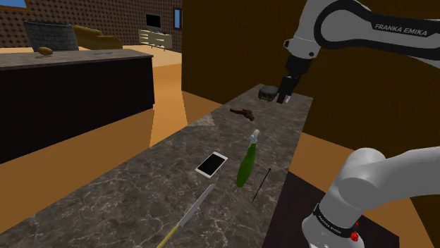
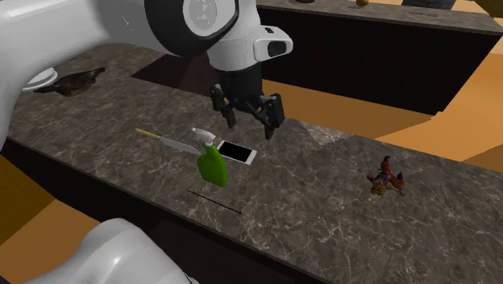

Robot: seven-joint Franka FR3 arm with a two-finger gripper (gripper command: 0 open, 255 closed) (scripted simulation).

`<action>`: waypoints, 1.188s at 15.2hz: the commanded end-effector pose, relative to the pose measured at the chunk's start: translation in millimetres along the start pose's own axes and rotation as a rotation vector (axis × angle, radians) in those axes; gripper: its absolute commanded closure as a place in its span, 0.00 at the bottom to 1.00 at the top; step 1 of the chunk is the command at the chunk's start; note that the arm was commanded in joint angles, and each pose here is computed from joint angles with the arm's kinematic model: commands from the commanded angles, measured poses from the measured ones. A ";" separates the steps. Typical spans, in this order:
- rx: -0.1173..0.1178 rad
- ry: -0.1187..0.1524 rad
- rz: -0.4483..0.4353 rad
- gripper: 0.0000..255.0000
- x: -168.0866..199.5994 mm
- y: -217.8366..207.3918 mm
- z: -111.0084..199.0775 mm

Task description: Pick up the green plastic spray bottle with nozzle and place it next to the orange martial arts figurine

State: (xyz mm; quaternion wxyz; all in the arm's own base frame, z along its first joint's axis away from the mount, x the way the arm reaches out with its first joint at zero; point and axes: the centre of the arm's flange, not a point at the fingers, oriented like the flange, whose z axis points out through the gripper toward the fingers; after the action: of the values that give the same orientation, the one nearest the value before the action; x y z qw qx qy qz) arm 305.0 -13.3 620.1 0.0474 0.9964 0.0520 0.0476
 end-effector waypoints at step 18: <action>-0.272 0.221 1.087 0.00 -39.9 -227.8 123.4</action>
State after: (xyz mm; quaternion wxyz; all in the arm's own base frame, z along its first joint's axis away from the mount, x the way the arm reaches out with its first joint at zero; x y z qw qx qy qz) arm 250.9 185.0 484.9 0.1347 0.8737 -0.4362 0.1681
